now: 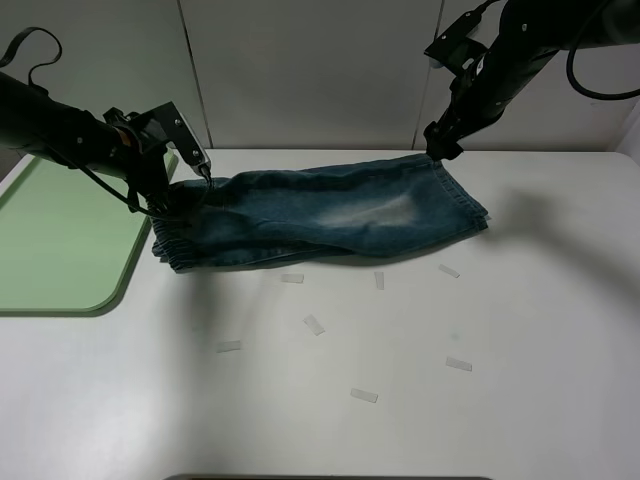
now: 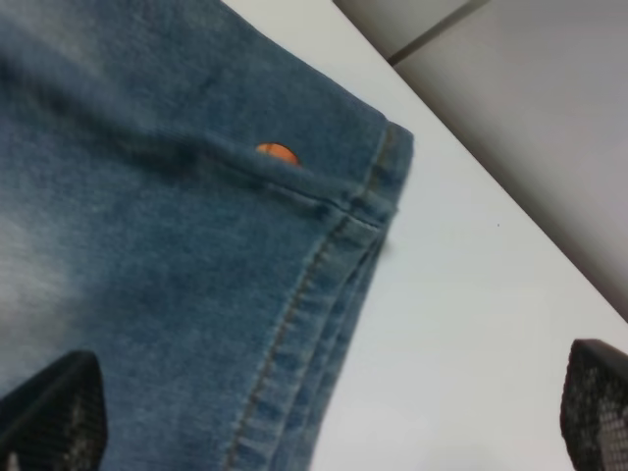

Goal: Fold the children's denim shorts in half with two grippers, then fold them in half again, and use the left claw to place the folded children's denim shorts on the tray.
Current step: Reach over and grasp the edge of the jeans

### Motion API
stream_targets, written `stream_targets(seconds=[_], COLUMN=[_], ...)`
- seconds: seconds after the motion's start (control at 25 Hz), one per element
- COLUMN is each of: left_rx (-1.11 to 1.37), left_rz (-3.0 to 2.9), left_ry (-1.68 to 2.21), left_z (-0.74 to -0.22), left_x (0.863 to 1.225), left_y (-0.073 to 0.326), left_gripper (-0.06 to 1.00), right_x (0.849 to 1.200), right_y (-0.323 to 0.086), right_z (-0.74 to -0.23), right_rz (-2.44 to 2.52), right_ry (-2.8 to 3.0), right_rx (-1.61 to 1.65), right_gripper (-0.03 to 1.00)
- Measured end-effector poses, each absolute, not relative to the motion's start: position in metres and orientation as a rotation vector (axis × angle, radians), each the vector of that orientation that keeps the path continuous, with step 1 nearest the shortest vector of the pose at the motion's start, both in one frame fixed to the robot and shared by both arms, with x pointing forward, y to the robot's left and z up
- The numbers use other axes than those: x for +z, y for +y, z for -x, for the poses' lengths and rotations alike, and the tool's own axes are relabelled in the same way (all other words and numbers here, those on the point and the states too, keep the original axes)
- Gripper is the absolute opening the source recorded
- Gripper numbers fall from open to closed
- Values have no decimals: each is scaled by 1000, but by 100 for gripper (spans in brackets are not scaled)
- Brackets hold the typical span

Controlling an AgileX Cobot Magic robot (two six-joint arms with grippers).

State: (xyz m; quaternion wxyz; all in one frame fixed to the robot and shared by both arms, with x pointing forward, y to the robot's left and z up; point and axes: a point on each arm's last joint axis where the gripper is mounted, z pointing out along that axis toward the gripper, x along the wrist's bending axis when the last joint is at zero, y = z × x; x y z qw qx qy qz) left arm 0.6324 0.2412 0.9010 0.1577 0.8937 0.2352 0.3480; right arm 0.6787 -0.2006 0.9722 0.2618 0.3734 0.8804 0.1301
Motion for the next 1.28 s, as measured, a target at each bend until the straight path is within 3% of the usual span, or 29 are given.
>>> stream_targets(seconds=[0.32,0.64,1.28], left_rx=[1022,1054,657], left_rz=[-2532,-2503,-2459], left_ry=[654,609,1377], left_z=[-634,-626,-555], left_x=[906,936,1021], left_y=[237,223,248], left_gripper=[98,98,94], right_x=[973,973,972], right_y=[-200,-199,-196], right_z=[-679,-679,-678], right_rz=[-1009,-1031,-1124], right_ry=[2376,2372,2368], right_rx=[361,386,449], right_gripper=[70,70,70])
